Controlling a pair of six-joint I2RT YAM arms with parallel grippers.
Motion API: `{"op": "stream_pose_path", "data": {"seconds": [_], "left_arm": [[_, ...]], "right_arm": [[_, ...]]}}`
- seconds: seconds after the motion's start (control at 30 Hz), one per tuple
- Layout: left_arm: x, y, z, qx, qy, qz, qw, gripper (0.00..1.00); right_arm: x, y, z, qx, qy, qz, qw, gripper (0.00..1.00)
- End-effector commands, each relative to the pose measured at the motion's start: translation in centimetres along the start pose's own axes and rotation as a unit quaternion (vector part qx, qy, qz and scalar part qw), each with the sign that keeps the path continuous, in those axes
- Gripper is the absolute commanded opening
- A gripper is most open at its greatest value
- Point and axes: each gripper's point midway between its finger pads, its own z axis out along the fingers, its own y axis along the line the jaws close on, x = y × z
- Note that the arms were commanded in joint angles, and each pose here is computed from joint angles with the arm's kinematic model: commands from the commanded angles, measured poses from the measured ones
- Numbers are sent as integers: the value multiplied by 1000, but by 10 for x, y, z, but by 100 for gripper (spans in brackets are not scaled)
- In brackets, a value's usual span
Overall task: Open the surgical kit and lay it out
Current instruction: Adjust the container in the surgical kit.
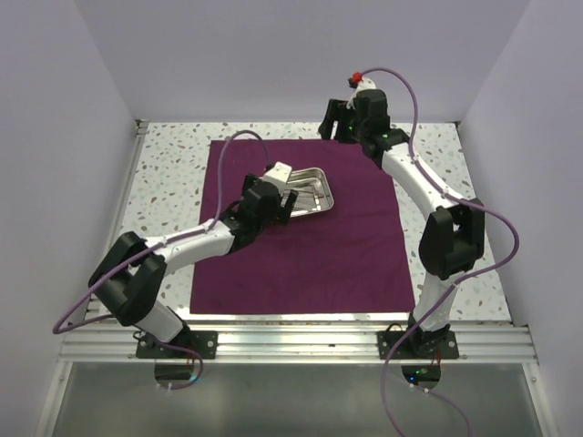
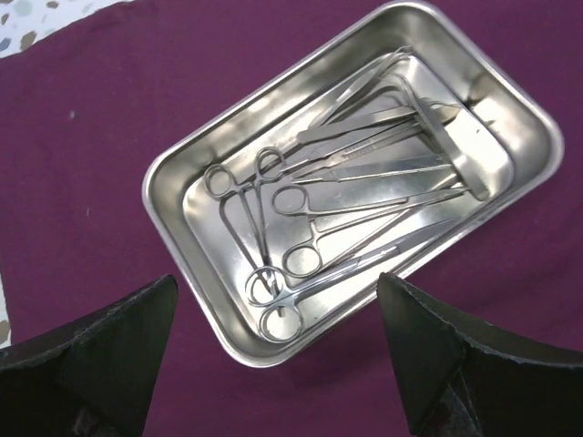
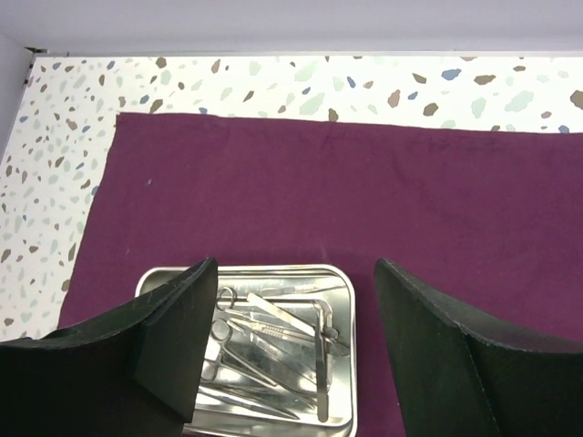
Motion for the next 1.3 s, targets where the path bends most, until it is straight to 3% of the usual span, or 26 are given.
{"op": "stream_pose_path", "data": {"seconds": [0.0, 0.2, 0.43, 0.63, 0.83, 1.03, 1.27], "left_arm": [[19, 18, 9, -65, 22, -11, 998, 95], [35, 15, 21, -71, 59, -6, 996, 93], [35, 13, -13, -48, 54, -58, 996, 91], [30, 5, -42, -42, 54, -67, 995, 90], [70, 0, -39, -43, 94, -72, 992, 90], [101, 2, -30, -62, 119, -67, 989, 89], [106, 9, -26, -90, 121, -61, 987, 88]], "right_arm": [[-17, 10, -8, -8, -16, -13, 1000, 73], [-15, 13, -9, -19, -9, -21, 1000, 73], [-4, 28, -2, -37, 23, -53, 998, 73], [29, 40, 17, -18, 88, -105, 990, 72], [43, 32, 21, 9, 124, -108, 986, 70], [59, 21, 23, 28, 170, -120, 978, 60], [84, 20, 30, 18, 218, -127, 968, 50]]}}
